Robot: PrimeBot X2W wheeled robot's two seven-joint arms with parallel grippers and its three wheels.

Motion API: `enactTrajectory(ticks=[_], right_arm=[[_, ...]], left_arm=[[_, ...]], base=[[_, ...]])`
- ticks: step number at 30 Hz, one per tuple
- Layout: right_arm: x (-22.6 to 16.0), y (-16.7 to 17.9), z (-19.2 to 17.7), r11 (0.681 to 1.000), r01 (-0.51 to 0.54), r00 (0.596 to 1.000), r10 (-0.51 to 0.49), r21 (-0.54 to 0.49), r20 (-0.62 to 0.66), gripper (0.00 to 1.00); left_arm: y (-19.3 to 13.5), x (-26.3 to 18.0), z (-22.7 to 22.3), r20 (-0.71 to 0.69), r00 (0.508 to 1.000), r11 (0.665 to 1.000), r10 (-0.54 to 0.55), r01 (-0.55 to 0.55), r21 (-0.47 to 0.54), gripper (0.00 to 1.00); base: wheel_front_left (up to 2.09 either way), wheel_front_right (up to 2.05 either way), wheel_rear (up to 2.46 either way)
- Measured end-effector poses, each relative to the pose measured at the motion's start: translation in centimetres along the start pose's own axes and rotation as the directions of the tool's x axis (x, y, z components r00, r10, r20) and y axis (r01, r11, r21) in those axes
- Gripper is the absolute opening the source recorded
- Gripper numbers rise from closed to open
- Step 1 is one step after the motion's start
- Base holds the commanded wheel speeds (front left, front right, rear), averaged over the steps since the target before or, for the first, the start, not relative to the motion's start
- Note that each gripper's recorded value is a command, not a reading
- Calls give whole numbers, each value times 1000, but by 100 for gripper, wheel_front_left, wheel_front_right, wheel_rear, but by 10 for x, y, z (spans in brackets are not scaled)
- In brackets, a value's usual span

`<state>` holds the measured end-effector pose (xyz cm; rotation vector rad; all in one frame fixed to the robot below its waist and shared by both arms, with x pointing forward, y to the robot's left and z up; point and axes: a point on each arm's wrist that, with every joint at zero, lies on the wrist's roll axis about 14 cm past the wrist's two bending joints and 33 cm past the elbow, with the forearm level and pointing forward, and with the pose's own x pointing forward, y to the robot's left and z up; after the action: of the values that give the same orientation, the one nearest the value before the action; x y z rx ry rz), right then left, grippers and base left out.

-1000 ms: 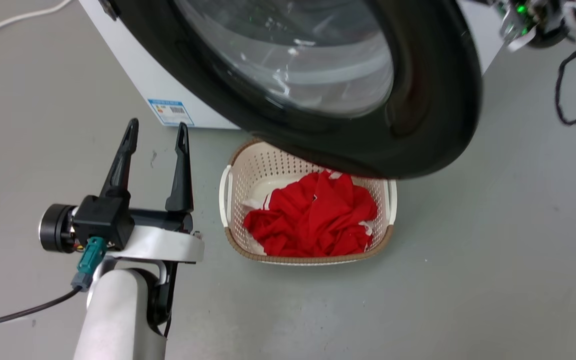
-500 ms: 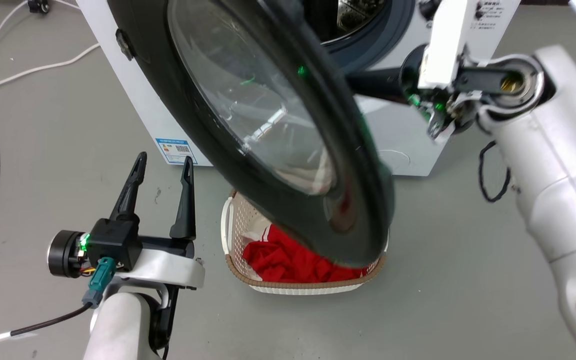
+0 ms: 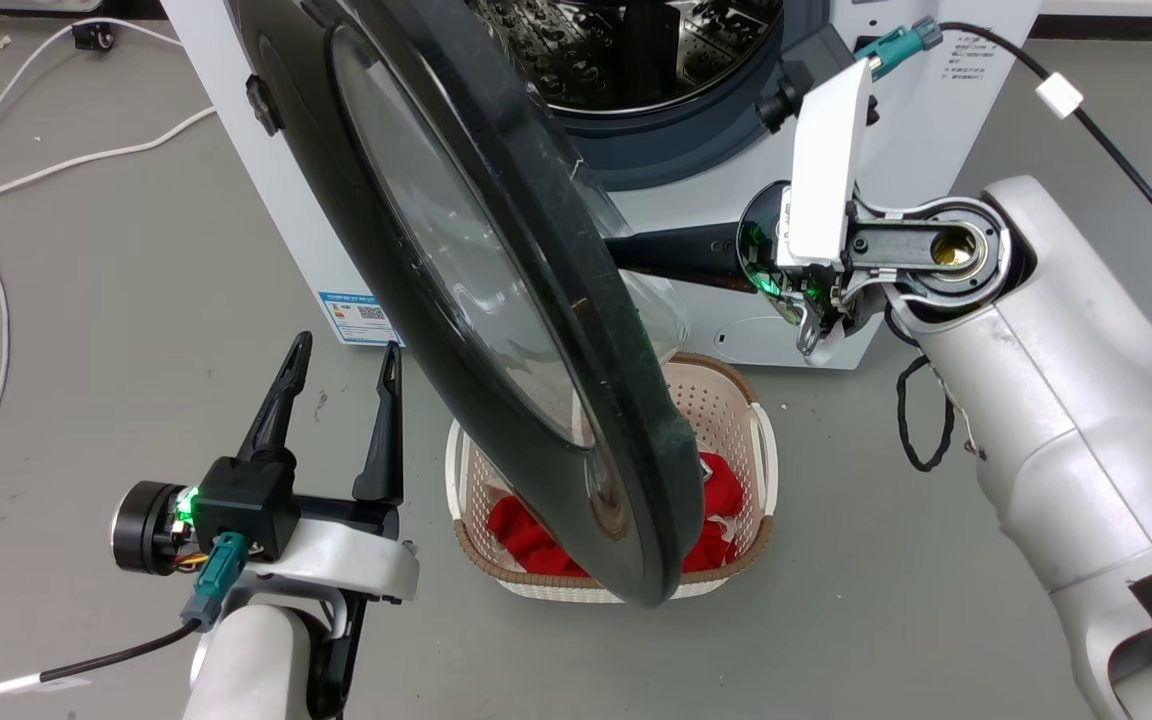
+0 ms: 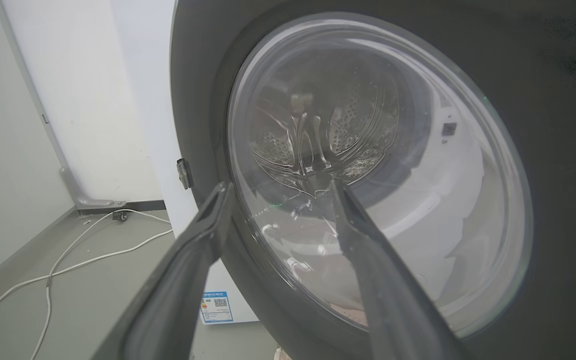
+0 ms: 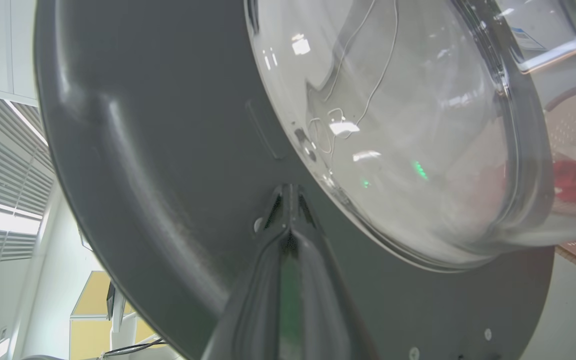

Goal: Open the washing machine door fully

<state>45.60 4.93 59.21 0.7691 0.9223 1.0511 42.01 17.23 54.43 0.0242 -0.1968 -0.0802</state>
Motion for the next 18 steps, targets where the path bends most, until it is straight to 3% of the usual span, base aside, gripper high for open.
enactTrajectory(ticks=[10, 15, 18], right_arm=[[3, 7, -16, 999, -43, 999, 43, 8, -25, 0], [-9, 9, 5, 998, -58, 988, 58, -6, 145, 0], [-25, 2, 20, 998, -66, 956, 57, 22, 286, 0]], left_arm=[[-3, 1, 1, 4, 1000, 1000, -4, 5, -7, 100], [-2, 1, 3, 9, 1000, 1000, 1, -1, -8, 100], [-3, 1, 3, 10, 1000, 1000, 1, -1, -9, 100]], base=[[0, 0, 0], [0, 0, 0], [0, 0, 0]])
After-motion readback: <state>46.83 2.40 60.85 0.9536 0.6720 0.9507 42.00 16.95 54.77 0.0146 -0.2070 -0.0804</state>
